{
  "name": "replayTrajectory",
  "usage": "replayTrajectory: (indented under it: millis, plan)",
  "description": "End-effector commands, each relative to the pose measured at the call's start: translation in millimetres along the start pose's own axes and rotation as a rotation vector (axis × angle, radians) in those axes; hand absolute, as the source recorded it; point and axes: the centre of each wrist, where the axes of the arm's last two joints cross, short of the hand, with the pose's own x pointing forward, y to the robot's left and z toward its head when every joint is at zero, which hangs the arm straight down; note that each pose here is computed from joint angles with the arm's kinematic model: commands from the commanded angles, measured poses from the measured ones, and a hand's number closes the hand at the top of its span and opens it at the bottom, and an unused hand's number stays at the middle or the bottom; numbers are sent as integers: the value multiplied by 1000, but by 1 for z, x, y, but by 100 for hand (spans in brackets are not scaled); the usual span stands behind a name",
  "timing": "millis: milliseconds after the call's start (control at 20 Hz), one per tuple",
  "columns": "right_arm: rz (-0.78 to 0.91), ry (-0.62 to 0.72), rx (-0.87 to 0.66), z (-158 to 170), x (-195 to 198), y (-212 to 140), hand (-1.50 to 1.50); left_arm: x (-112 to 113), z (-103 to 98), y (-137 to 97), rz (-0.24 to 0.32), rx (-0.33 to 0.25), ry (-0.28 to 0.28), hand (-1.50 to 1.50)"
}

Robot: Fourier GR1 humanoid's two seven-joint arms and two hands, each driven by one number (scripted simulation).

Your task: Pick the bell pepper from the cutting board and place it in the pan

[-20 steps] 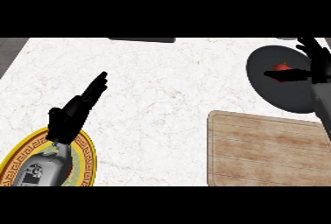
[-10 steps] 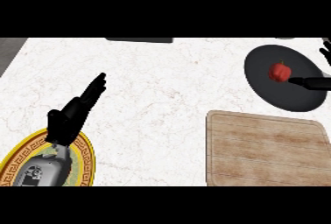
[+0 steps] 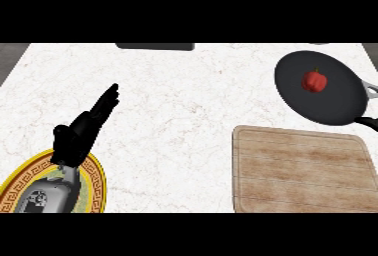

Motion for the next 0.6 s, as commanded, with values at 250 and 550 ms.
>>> replayTrajectory:
  millis: [250, 550]
  plan:
    - [-53, -51, 45, 35, -23, -8, -150, -2, -2, -8, 7, 7, 7, 0]
    - [-27, -46, 16, 81, -38, -34, -150, -7, 19, 11, -1, 23, 23, 0]
